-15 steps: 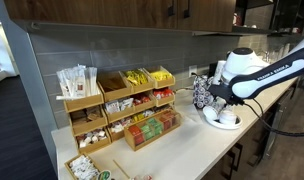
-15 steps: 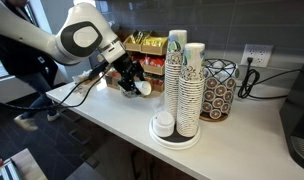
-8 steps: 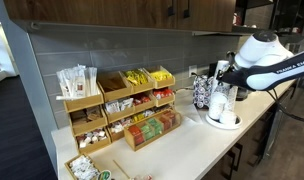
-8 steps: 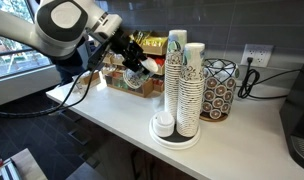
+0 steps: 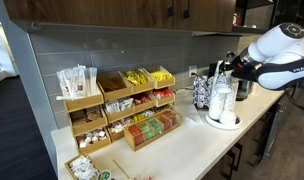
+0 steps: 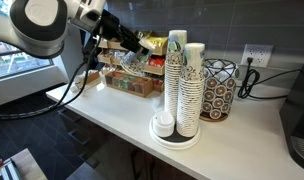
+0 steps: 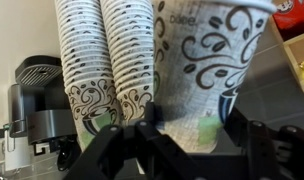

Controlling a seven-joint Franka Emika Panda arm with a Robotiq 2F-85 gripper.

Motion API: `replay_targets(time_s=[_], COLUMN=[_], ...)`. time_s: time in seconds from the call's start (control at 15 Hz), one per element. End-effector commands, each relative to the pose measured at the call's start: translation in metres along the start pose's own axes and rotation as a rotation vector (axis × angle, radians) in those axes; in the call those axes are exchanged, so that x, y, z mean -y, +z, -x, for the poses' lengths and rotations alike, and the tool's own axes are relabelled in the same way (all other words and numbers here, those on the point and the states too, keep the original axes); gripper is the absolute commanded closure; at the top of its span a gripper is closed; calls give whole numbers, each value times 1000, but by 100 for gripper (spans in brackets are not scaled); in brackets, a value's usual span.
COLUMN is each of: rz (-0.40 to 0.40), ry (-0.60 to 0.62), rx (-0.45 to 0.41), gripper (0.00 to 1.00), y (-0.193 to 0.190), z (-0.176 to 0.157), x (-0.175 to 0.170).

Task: Pick up the paper cup to the left and put it in the paper cup to the right, turn both paper cups upside down and stack them on the left stack of upside down paper cups

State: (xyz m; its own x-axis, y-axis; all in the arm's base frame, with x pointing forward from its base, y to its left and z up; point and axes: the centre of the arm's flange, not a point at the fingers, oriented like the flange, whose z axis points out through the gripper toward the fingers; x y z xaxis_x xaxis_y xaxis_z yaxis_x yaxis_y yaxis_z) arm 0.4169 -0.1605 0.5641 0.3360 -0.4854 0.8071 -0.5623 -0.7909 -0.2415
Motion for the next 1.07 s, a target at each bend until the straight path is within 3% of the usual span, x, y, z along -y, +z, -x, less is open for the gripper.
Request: replay_targets(time_s=[0.0,0.67,1.0], rz=[-1,-267,-344], ry=[-2,-414,-484], rx=[0,-292,-531], gripper=[58,58,58], y=[0,-53,-64], z=[0,-38,-53], x=[0,-13,-23])
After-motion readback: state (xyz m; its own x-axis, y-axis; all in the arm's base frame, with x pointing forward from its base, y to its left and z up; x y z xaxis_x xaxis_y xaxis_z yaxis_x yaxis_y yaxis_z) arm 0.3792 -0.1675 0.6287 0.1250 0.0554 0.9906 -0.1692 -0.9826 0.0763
